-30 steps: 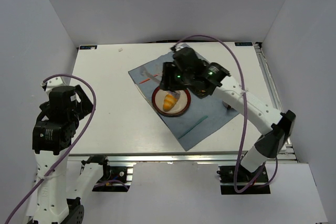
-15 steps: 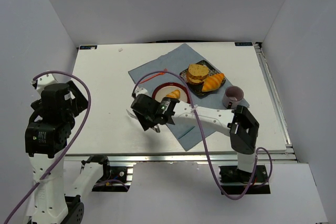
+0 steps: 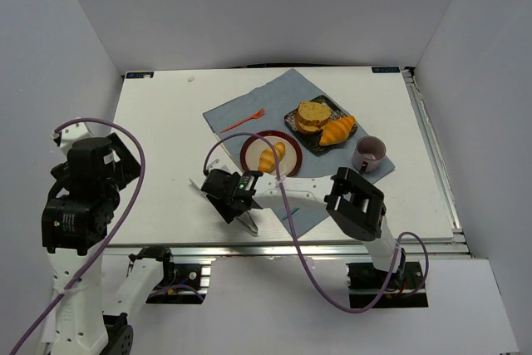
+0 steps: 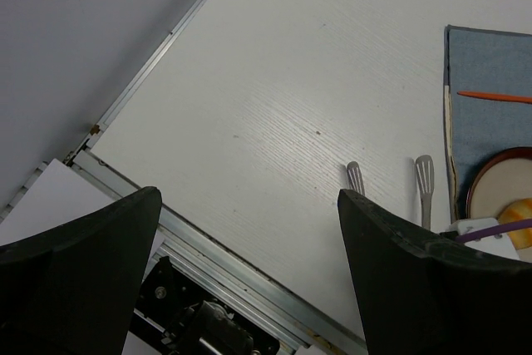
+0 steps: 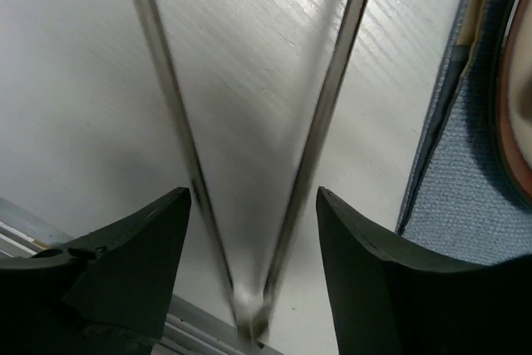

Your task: Place the bread

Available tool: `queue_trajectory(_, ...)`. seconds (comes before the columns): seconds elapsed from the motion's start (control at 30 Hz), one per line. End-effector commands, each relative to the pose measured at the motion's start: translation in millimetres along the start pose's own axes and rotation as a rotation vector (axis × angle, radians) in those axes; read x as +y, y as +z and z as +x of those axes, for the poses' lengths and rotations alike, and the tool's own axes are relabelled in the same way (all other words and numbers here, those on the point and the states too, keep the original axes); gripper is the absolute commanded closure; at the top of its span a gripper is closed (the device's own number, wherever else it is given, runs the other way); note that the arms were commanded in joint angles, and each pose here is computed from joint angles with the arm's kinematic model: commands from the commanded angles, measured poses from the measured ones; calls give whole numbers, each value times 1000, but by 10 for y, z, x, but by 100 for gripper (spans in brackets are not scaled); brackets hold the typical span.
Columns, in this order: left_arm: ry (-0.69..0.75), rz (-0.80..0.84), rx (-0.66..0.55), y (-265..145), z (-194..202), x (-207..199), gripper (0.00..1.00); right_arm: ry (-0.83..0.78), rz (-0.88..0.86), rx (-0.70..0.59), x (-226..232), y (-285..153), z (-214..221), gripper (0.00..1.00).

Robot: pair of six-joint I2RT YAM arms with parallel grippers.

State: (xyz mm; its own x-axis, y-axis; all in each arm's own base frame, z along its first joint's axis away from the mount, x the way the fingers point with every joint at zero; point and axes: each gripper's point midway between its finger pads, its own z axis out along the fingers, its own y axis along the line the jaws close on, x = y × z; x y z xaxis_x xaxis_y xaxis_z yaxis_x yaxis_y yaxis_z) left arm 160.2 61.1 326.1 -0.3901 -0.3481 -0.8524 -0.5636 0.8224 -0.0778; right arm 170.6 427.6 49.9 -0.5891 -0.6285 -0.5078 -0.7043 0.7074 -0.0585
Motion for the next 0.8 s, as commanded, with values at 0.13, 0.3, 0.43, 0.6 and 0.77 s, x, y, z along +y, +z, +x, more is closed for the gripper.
queue_trajectory(0.13, 2, -4, 8, 7, 50, 15, 2, -19, -35, -18, 78, -31, -69, 22)
queue_trajectory(0.3, 7, -1, 10, 13, 54, 9, 2, -1, -47, -128, 87, -477, -476, 17)
queue_trajectory(0.43, 10, -5, 5, 6, 30, 16, 2, 63, -30, -250, -90, -1112, -841, 11)
queue_trajectory(0.6, 13, -12, -2, -11, 11, 39, 2, 363, 110, -383, -1070, -1843, -727, 11)
queue_trajectory(0.77, 11, 1, 12, 26, 78, 7, 2, 686, 258, -413, -2116, -1996, 216, 11)
